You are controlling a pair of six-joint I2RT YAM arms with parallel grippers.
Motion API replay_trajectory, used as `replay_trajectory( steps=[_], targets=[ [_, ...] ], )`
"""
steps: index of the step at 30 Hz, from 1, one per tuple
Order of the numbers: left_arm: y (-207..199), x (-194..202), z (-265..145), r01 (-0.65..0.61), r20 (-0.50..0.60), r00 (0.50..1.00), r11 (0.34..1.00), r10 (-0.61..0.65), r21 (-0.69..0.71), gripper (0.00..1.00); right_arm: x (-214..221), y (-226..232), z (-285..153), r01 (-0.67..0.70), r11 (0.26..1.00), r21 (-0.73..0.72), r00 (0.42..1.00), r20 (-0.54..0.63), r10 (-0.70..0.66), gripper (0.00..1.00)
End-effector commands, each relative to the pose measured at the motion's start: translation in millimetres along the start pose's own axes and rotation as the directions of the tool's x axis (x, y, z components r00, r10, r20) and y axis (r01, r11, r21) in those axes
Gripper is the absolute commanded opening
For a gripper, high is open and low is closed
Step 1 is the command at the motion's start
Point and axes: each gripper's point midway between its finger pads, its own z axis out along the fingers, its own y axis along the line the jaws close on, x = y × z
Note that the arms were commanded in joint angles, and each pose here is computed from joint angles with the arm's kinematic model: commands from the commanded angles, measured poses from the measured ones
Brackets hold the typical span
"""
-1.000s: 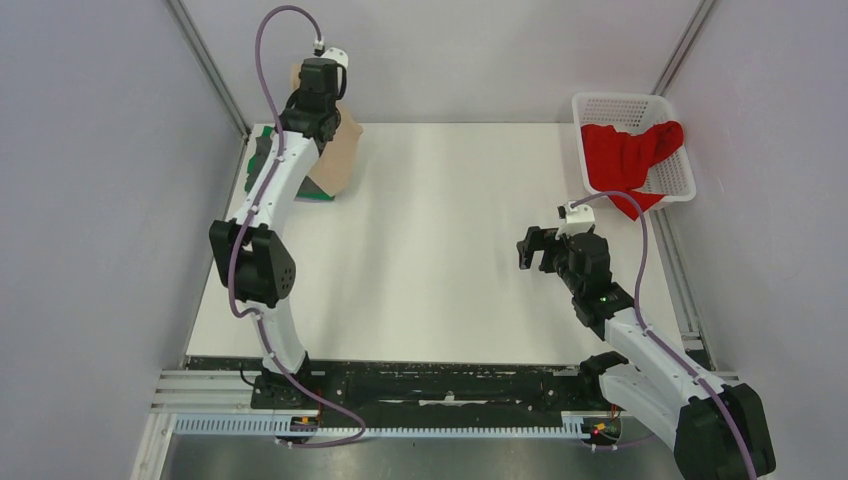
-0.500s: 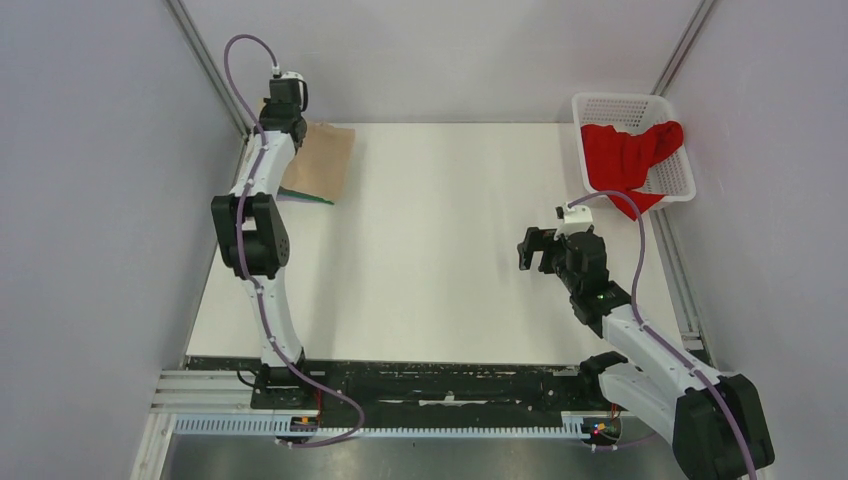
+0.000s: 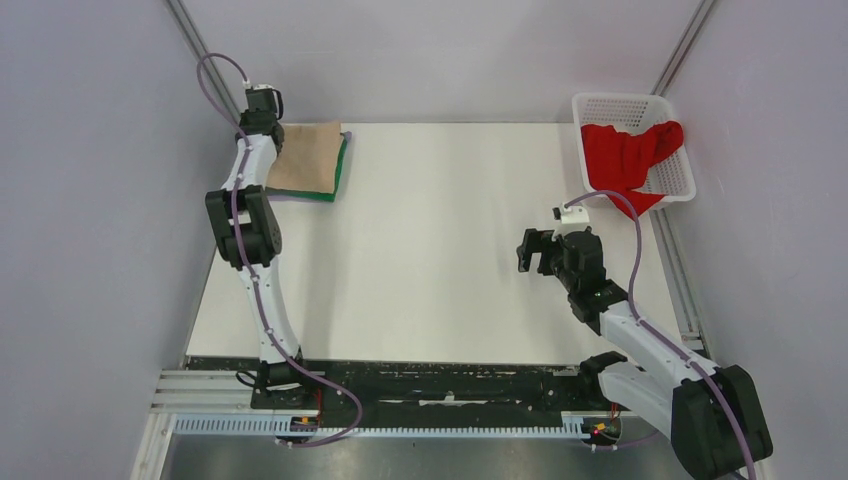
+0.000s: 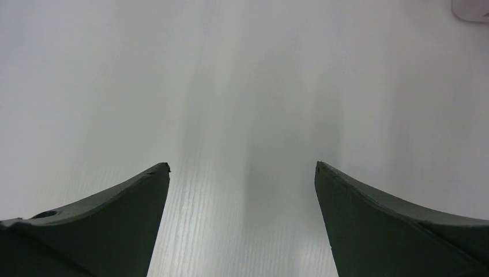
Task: Fold and stack the t-shirts
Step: Put the neatly folded tshirt into the corner of the board with the left arm
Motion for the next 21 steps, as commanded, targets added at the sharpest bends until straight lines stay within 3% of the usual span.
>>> replay_trajectory(
  steps=[1,2,3,4,5,14,17,21],
  targets=[
    [25.0,-25.9,3.4,0.128,0.074,0.990,0.990,-0.124,-0.059,0.31,-5.1,0.9,1.2,-0.010,1.000,0.002,1.000,0.003,0.010,0.98],
    [28.5,-26.6,2.8,0.132,0.076,0.989,0.989,-0.127,-0.072,0.37,-4.0,0.9,1.3,-0.009,1.000,0.002,1.000,-0.001,0.009,0.98],
    [33.1,-26.3,1.9,0.143,0.077,0.988,0.985,-0.136,-0.099,0.53,-4.6,1.0,1.3,-0.008,1.000,0.001,1.000,0.001,0.008,0.98],
    [38.8,-28.7,-0.7,0.158,0.084,0.985,0.980,-0.149,-0.120,0.79,-4.6,0.5,1.1,-0.011,1.000,0.005,1.000,0.003,0.011,0.98],
    [42.2,-29.7,-2.8,0.173,0.088,0.983,0.976,-0.162,-0.134,0.99,-4.9,-0.1,1.2,-0.013,1.000,0.009,1.000,0.004,0.013,0.98],
    [38.6,-44.0,-55.6,0.432,0.072,0.901,0.901,-0.428,-0.048,1.00,-11.2,10.6,-4.4,-0.069,0.997,-0.045,0.997,0.033,0.070,0.98],
    [40.9,-41.5,-81.4,0.481,0.109,0.875,0.874,-0.472,-0.073,1.00,-17.3,13.8,-12.4,-0.090,0.994,-0.068,0.993,0.069,0.095,0.98],
    [43.2,-51.3,-133.2,0.585,0.199,0.795,0.811,-0.574,-0.001,1.00,-19.5,14.7,-23.4,-0.111,0.990,-0.088,0.987,0.108,0.121,0.98]
  ],
)
